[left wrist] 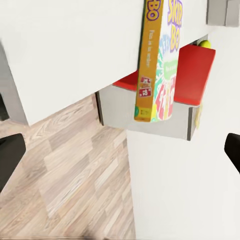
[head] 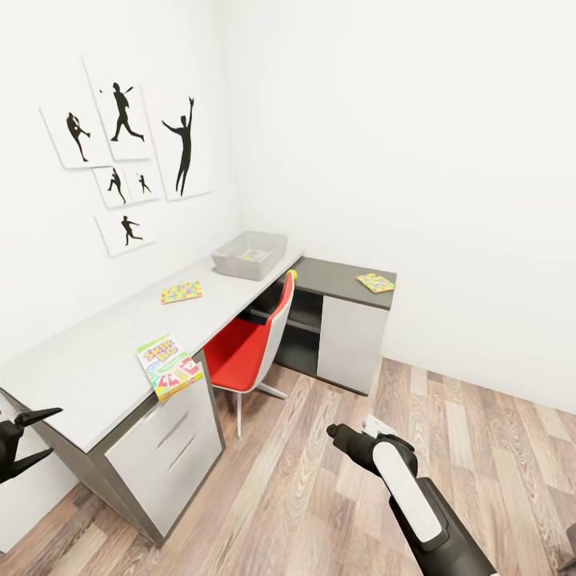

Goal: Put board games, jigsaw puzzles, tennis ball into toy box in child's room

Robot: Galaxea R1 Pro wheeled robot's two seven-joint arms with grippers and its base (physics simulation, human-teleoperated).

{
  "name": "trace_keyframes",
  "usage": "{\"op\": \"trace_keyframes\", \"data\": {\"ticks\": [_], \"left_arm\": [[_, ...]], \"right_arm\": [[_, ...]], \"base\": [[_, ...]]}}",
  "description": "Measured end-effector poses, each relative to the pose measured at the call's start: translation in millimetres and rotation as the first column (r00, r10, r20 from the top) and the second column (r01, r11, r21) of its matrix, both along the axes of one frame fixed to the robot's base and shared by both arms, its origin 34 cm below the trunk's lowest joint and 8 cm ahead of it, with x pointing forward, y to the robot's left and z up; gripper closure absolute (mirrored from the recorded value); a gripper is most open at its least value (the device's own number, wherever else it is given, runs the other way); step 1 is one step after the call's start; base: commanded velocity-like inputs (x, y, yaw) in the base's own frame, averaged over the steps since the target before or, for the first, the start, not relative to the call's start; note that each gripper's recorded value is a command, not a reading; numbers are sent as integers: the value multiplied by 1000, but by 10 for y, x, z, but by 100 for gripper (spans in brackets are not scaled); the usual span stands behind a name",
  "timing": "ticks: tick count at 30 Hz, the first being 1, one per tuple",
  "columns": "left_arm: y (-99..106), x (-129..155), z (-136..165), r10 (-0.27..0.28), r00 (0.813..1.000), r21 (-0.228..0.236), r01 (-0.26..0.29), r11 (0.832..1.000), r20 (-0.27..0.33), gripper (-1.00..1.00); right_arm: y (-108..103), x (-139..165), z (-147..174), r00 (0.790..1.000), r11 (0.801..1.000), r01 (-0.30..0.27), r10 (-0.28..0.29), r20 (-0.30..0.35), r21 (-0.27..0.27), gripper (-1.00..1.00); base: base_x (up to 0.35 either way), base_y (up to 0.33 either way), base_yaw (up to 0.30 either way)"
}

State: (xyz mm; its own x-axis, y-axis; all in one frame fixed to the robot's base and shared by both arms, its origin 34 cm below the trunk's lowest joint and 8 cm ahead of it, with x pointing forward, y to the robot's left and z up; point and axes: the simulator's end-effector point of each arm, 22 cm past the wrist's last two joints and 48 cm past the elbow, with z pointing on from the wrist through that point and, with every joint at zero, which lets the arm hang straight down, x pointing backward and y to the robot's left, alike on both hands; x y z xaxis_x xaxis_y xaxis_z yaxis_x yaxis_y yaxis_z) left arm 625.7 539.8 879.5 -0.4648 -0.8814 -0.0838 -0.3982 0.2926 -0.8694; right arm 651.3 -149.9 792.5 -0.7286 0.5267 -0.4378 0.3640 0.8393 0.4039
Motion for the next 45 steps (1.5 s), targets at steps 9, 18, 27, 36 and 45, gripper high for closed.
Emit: {"op": "trace_keyframes", "data": {"ticks": [9, 18, 27, 36, 45], "left_arm": [[-112, -207, -675, 51, 993, -72, -59, 996, -105, -100], [-157, -359, -1077, 79, 983, -114, -98, 989, -165, -100], [-398, -350, -1352, 62, 983, -153, -89, 984, -175, -100], [-931, -455, -1859, -18, 971, -176, -25, 984, -237, -100], [-1747, -692, -2428, -126, 946, -239, 54, 970, -299, -100]], "right_arm": [[16, 41, -79, 1000, 1000, -3, 3, 17, 11, -100], [6, 59, -198, 1000, 1000, 0, 0, 22, 14, -100], [9, 57, -343, 1000, 1000, -1, 1, 22, 14, -100], [12, 52, -495, 1000, 1000, -2, 2, 21, 14, -100], [2, 44, -652, 1000, 1000, -2, 1, 21, 12, -100]], "base": [[0, 0, 0], [0, 0, 0], [0, 0, 0], [0, 0, 0], [0, 0, 0]]}}
